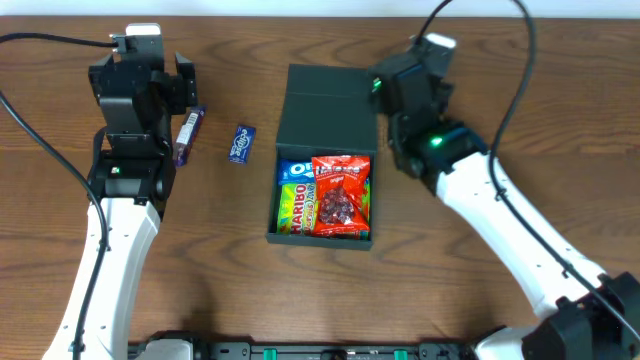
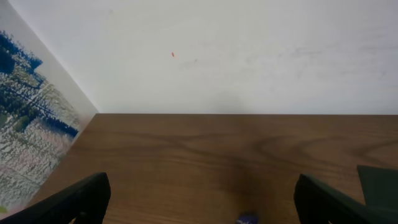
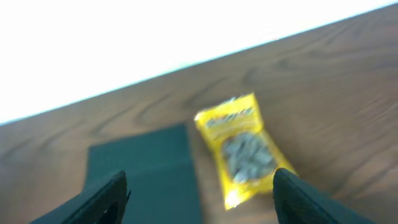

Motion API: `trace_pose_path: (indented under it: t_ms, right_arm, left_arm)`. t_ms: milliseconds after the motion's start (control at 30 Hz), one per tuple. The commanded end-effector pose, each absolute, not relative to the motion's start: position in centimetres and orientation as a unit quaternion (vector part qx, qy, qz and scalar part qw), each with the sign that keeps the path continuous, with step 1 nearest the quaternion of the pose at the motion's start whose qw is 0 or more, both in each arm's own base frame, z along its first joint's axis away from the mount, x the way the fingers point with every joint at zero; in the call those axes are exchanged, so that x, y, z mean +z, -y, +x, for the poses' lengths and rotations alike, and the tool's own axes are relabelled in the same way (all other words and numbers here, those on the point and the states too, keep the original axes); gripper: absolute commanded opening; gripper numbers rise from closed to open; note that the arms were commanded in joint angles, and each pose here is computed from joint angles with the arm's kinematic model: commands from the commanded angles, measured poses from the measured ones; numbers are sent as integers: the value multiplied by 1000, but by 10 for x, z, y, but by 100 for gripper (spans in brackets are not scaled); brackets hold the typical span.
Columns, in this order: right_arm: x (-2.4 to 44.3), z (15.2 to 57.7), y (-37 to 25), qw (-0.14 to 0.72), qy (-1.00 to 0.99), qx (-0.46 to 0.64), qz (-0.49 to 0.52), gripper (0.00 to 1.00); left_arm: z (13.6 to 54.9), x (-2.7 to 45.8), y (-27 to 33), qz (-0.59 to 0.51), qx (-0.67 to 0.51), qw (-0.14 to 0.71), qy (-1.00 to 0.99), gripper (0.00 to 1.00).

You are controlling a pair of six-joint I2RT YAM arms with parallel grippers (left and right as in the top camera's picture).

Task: Pack container
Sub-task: 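Move the right gripper to the yellow Hacks bag and grasp it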

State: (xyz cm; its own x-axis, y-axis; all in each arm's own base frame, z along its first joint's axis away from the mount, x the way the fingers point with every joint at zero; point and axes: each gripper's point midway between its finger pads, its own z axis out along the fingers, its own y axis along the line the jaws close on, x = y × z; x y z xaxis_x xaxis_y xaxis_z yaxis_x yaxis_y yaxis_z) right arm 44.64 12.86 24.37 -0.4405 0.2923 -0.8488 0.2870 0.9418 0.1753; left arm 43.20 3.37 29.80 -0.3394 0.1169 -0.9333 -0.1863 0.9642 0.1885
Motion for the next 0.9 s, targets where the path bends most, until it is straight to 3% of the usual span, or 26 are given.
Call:
trace_pose_path:
  t_ms: [0, 67, 267, 467, 667, 800, 867]
  right_arm:
    - [239, 461, -95, 503, -844, -35, 183, 74]
    - [225, 475, -82, 492, -852, -29, 179, 74]
    - [167, 515, -82, 453, -891, -20, 21, 77]
    - [103, 540, -67, 425, -905, -11, 4, 86]
    - [36, 550, -61, 396, -918, -7, -5, 86]
    - [-3, 544, -61, 365, -931, -11, -7, 72]
    - [-8, 541, -60, 357, -934, -12, -7, 45]
  left_arm:
    - [431, 310, -37, -33, 132, 586, -799, 95]
    - [431, 310, -36, -31, 129, 587, -799, 95]
    - [431, 310, -36, -31, 129, 586, -799, 95]
    - [431, 310, -36, -31, 129, 586, -799, 95]
    - [431, 310, -36, -30, 129, 586, -799, 95]
    - [431, 310, -36, -31, 129, 586, -799, 95]
    - [431, 310, -36, -31, 129, 586, -799, 95]
